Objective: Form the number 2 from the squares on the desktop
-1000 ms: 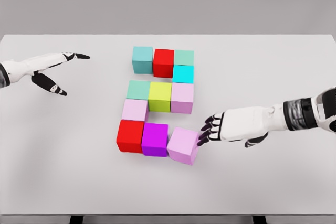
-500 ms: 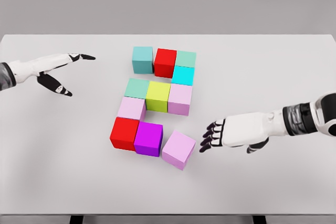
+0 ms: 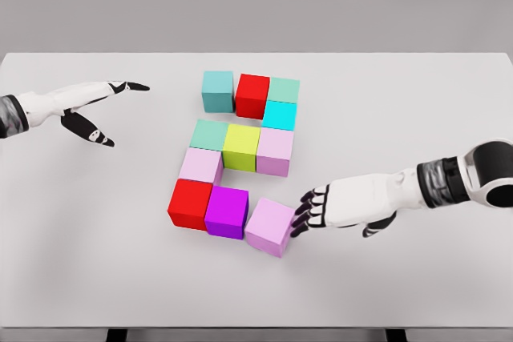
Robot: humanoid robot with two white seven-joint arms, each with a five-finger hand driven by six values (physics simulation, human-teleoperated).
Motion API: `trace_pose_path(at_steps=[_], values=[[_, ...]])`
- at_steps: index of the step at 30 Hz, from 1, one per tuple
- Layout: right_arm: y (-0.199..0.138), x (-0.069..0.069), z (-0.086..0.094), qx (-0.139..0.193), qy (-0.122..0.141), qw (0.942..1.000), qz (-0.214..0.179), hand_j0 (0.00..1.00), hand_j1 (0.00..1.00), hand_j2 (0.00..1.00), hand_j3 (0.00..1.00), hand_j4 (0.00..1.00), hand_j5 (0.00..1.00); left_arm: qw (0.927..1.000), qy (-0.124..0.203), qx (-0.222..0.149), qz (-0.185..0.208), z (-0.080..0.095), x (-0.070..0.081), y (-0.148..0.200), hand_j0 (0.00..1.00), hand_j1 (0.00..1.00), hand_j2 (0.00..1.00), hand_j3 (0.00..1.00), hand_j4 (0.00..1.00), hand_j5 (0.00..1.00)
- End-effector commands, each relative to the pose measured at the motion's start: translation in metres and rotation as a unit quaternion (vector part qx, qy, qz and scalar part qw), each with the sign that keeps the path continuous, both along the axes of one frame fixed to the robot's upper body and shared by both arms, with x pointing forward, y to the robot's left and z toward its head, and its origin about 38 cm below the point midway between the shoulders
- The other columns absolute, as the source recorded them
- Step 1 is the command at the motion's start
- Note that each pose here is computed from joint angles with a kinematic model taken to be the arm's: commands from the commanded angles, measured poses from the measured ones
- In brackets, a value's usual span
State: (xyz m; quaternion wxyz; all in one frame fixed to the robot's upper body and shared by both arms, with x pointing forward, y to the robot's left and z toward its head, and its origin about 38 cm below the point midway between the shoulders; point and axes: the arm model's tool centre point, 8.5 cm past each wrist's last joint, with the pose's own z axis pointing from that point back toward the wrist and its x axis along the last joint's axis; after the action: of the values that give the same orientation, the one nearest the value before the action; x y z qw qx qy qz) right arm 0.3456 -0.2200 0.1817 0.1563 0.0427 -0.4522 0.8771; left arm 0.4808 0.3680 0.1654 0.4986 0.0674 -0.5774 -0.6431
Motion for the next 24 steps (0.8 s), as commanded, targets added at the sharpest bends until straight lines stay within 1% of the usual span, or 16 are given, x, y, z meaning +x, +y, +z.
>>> trace_pose_path(at_steps=[1, 10, 14, 17, 18, 22, 23, 24], values=[[0.003, 0.001, 0.001, 0.012, 0.008, 0.9999, -0.002, 1.0, 1.0, 1.0, 1.0, 1.0, 1.0, 1.0, 0.0, -0.004, 0.001, 0.001, 0.0, 0.0, 1.0, 1.0, 1.0, 1.0, 1.0, 1.0], [0.001, 0.01, 0.003, 0.011, 0.003, 0.9999, -0.013, 1.0, 1.0, 1.0, 1.0, 1.0, 1.0, 1.0, 0.0, -0.003, 0.002, 0.001, 0.0, 0.001, 1.0, 1.0, 1.0, 1.0, 1.0, 1.0], [0.001, 0.009, 0.003, 0.011, 0.003, 0.9999, -0.012, 1.0, 1.0, 1.0, 1.0, 1.0, 1.0, 0.9999, 0.003, -0.011, -0.004, -0.004, 0.0, -0.008, 1.0, 1.0, 1.0, 1.0, 1.0, 1.0], [0.003, 0.006, 0.001, 0.01, 0.006, 0.9999, -0.006, 1.0, 1.0, 1.0, 1.0, 1.0, 1.0, 0.9999, 0.006, -0.015, -0.005, -0.008, 0.001, -0.012, 1.0, 1.0, 1.0, 1.0, 1.0, 1.0], [0.006, 0.002, 0.002, 0.012, 0.006, 0.9999, 0.0, 1.0, 1.0, 1.0, 1.0, 1.0, 1.0, 0.9999, 0.006, -0.015, -0.005, -0.008, 0.001, -0.013, 1.0, 1.0, 1.0, 1.0, 1.0, 1.0], [0.007, 0.001, 0.003, 0.013, 0.005, 0.9999, 0.003, 1.0, 1.0, 1.0, 1.0, 1.0, 1.0, 0.9999, 0.006, -0.012, -0.006, -0.009, 0.002, -0.015, 1.0, 1.0, 1.0, 1.0, 1.0, 1.0], [0.008, 0.001, 0.003, 0.014, 0.005, 0.9999, 0.004, 1.0, 1.0, 1.0, 1.0, 1.0, 1.0, 0.9998, 0.007, -0.015, -0.006, -0.011, 0.004, -0.017, 1.0, 1.0, 1.0, 1.0, 1.0, 1.0], [0.007, 0.001, 0.003, 0.013, 0.005, 0.9999, 0.003, 1.0, 1.0, 1.0, 1.0, 1.0, 1.0, 0.9997, 0.015, -0.019, 0.003, -0.016, 0.007, -0.016, 1.0, 1.0, 1.0, 1.0, 1.0, 1.0]])
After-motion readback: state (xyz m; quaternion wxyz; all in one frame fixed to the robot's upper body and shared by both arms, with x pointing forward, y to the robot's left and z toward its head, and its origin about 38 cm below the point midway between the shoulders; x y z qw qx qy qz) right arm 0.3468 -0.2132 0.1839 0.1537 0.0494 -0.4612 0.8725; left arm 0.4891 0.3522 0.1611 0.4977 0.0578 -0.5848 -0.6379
